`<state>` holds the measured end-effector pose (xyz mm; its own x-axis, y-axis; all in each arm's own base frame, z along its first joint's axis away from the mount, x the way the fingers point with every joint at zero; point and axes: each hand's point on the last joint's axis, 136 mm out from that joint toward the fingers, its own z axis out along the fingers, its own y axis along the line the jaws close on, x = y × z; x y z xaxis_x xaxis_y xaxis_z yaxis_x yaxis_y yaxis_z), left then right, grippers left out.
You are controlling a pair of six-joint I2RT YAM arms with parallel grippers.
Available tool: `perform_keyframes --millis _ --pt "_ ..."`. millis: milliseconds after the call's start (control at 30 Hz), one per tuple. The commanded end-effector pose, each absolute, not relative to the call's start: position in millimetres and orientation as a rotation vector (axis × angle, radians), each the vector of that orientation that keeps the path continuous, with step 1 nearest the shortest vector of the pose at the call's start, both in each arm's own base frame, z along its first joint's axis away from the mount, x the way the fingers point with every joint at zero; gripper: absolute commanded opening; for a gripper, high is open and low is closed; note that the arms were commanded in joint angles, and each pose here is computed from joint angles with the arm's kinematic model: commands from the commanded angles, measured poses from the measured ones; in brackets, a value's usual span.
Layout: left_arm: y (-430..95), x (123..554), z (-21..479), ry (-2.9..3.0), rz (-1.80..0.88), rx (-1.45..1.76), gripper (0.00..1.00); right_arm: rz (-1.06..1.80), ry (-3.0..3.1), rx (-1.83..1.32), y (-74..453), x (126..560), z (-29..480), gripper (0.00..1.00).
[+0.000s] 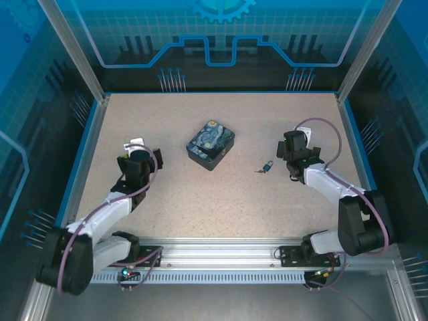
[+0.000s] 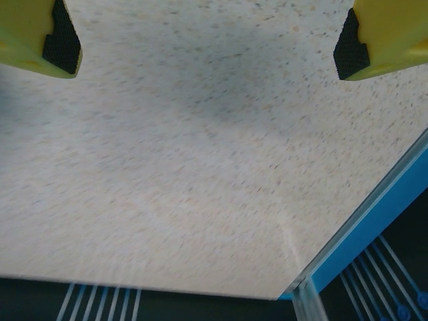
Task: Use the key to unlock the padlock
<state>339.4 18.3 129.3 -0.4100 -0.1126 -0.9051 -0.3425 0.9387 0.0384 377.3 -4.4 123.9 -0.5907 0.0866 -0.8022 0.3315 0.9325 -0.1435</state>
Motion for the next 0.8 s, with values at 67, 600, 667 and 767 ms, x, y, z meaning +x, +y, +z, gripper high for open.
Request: perform_keyframes --millis 67,600,667,767 --pt "30 369 130 1.816 0.264 -0.303 0.99 -0.28 1.987 0.156 -3 409 153 1.0" --pt "11 395 96 1.884 0.071 -0.176 0.99 -0.118 1.899 -0.064 17 397 99 1.0" --pt "12 395 96 1.879 0.064 -0.174 0.99 -0.066 1.964 -0.04 12 395 94 1.0" --pt "13 396 96 1.886 0.054 -0.177 0.99 -0.071 1.95 -0.042 12 396 95 1.0"
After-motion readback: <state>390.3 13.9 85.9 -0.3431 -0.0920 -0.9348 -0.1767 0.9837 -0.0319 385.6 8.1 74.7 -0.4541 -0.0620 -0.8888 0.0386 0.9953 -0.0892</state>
